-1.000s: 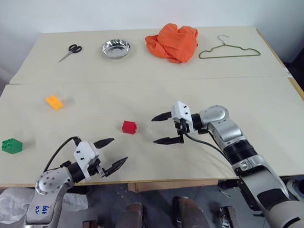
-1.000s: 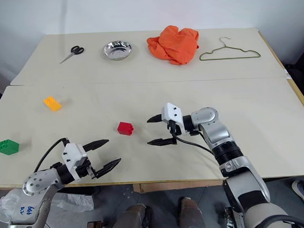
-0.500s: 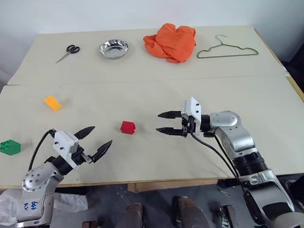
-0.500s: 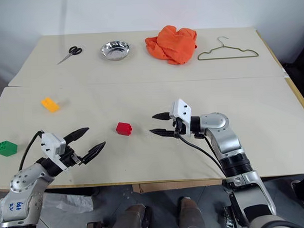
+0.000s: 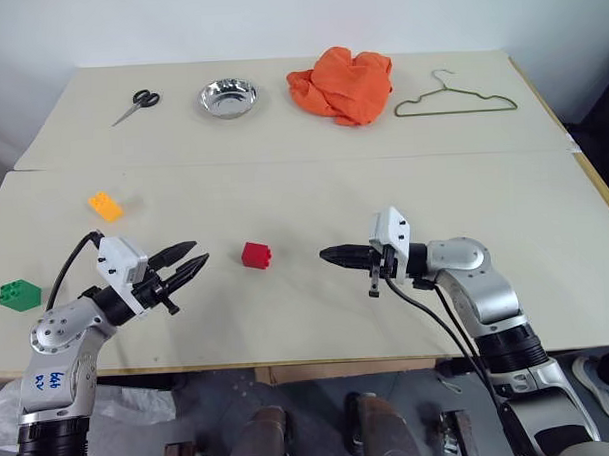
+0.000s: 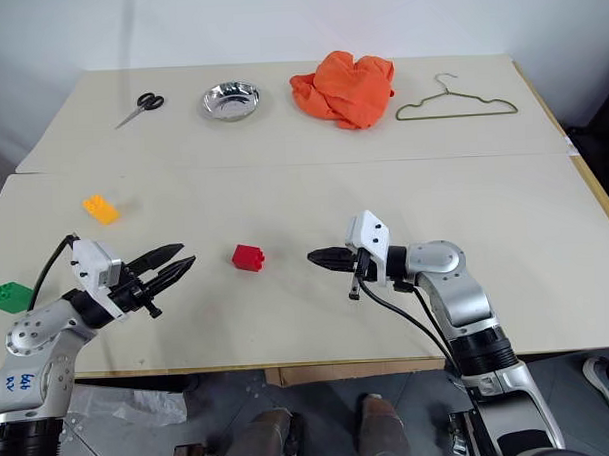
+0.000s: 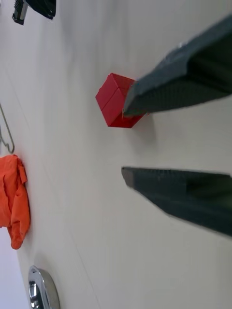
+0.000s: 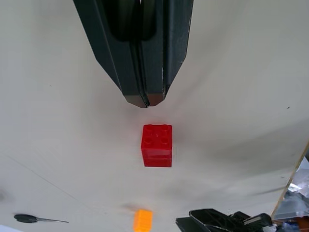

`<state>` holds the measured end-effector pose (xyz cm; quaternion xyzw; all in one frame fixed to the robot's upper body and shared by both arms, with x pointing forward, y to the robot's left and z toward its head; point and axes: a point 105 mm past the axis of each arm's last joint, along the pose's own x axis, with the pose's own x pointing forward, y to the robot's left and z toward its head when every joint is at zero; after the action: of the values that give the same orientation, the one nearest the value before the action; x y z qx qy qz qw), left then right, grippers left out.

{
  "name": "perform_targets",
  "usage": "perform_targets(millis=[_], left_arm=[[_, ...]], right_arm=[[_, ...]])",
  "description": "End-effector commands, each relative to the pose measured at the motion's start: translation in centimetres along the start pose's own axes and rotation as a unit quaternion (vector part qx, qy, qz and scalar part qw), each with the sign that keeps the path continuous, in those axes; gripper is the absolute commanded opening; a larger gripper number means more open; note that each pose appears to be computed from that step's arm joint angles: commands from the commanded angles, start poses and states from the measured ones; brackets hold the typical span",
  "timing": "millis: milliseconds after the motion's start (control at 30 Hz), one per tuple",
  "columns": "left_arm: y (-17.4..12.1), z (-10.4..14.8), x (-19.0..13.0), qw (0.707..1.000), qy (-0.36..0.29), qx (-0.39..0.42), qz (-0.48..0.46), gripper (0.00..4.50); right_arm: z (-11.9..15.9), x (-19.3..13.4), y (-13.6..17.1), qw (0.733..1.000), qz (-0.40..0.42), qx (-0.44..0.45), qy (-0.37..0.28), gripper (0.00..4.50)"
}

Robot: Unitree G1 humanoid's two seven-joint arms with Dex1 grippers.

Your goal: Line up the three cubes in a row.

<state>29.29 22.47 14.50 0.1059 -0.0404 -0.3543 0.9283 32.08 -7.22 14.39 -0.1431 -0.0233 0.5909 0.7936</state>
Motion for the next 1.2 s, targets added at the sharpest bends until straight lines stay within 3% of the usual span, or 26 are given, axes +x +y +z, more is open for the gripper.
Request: perform_targets(millis=[33, 67, 133, 267, 433, 567, 967, 1200], left_arm=[[0.0, 0.7, 0.4, 1.000, -0.007, 0.018, -0.011, 0.26], [0.0, 0.7, 0.5, 1.000, -0.007, 0.017, -0.011, 0.00], [0.0, 0.5, 0.5, 1.000, -0.002, 0.014, -0.011, 0.00], [0.3, 0.2, 0.2, 1.000, -0.001, 0.000, 0.004, 0.87], [0.0, 0.0, 0.3, 1.000, 0.000, 0.000, 0.006, 2.37], [-0.3, 0.1, 0.3, 1.000, -0.007, -0.005, 0.005, 3.50], [-3.6, -1.2, -2.5, 0.994, 0.045, -0.027, -0.098, 3.50], [-3.1, -1.7, -3.3, 0.994, 0.058, -0.031, -0.085, 3.50]], right_arm=[[1.1, 0.0, 0.0, 1.000, -0.004, -0.011, -0.012, 0.56], [1.0, 0.0, 0.0, 1.000, -0.005, -0.009, -0.011, 0.90], [1.2, 0.2, -0.1, 1.000, -0.009, -0.006, -0.017, 1.61], [2.4, 3.0, 1.9, 0.999, 0.044, 0.005, -0.020, 2.83], [2.6, 6.0, 1.7, 1.000, 0.020, 0.015, -0.010, 4.36], [1.7, 8.1, 2.2, 1.000, 0.022, 0.015, 0.014, 4.37], [0.9, 11.2, 1.8, 1.000, -0.006, -0.007, 0.020, 4.37], [0.6, 11.7, 2.6, 1.000, 0.019, -0.006, 0.014, 4.37]])
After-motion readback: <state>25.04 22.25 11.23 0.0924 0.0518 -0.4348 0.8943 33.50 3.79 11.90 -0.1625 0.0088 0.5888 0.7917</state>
